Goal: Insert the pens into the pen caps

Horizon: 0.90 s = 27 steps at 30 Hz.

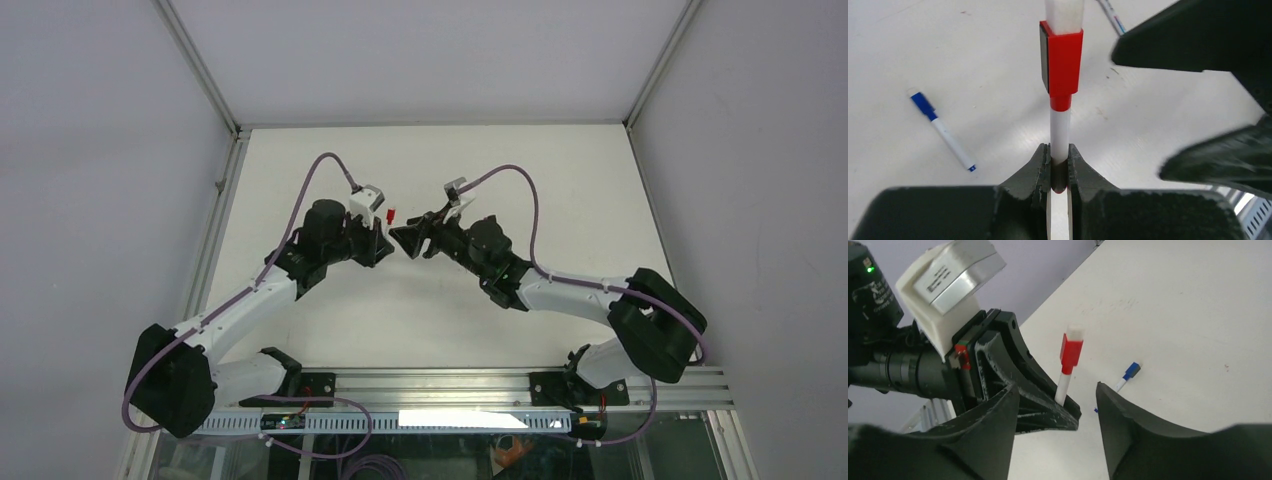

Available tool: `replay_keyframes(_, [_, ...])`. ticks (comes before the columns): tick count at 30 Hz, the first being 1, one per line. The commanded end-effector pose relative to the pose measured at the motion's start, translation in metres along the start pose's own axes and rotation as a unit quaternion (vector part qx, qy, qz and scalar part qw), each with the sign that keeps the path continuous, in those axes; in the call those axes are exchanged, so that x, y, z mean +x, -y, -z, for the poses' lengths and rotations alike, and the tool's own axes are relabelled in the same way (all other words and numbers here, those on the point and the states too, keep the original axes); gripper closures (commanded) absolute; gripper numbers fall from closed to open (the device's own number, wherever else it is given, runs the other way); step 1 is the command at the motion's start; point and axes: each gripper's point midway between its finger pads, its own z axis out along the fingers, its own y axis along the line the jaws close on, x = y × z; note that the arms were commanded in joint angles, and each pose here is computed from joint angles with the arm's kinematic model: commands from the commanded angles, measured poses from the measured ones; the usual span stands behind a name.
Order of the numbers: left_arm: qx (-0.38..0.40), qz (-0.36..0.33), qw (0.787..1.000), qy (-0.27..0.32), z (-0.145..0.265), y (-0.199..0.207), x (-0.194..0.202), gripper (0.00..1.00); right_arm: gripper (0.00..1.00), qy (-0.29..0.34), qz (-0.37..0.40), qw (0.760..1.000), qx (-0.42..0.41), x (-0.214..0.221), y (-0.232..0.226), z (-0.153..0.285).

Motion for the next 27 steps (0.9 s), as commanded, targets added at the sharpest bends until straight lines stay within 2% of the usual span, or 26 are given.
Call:
replay_keyframes(1, [-0.043,0.038,0.997,0.044,-0.002,-0.019,-0.009,1.0,0.34,0.028,0.034,0.999,-0.014,-0.035,-0.007,0.002])
replay_keyframes(2, [-0.045,0.044,0.998,0.03,-0.005,-0.021,0.001,1.0,0.3,0.055,0.041,0.997,0.017,-0.051,0.006,0.004])
replay_keyframes(5, [-0.058,0.07,0.996,-0.017,-0.014,-0.028,0.034,1.0,0.27,0.149,0.043,0.984,0.091,-0.104,0.043,0.032])
replay_keyframes(6, [-0.06,0.079,0.995,-0.031,-0.016,-0.029,0.044,1.0,0.26,0.197,0.037,0.973,0.115,-0.129,0.053,0.051])
replay_keyframes(9, [-0.069,0.101,0.99,-0.066,-0.024,-0.033,0.064,1.0,0.25,0.273,0.025,0.945,0.177,-0.159,0.079,0.101])
replay_keyframes(11, [-0.08,0.11,0.986,-0.096,-0.029,-0.037,0.076,1.0,0.25,0.286,0.022,0.935,0.209,-0.16,0.09,0.126])
replay_keyframes(14, [-0.1,0.11,0.98,-0.134,-0.036,-0.044,0.082,1.0,0.25,0.268,0.019,0.934,0.236,-0.145,0.1,0.146])
replay_keyframes(18, [-0.128,0.107,0.97,-0.178,-0.046,-0.048,0.086,1.0,0.25,0.24,0.016,0.937,0.255,-0.124,0.109,0.158])
replay_keyframes(24, [-0.151,0.105,0.96,-0.211,-0.062,-0.049,0.081,1.0,0.25,0.223,0.021,0.94,0.257,-0.112,0.111,0.169])
replay_keyframes(27, [-0.162,0.104,0.955,-0.227,-0.066,-0.048,0.08,0.9,0.24,0.219,0.029,0.94,0.258,-0.111,0.111,0.172])
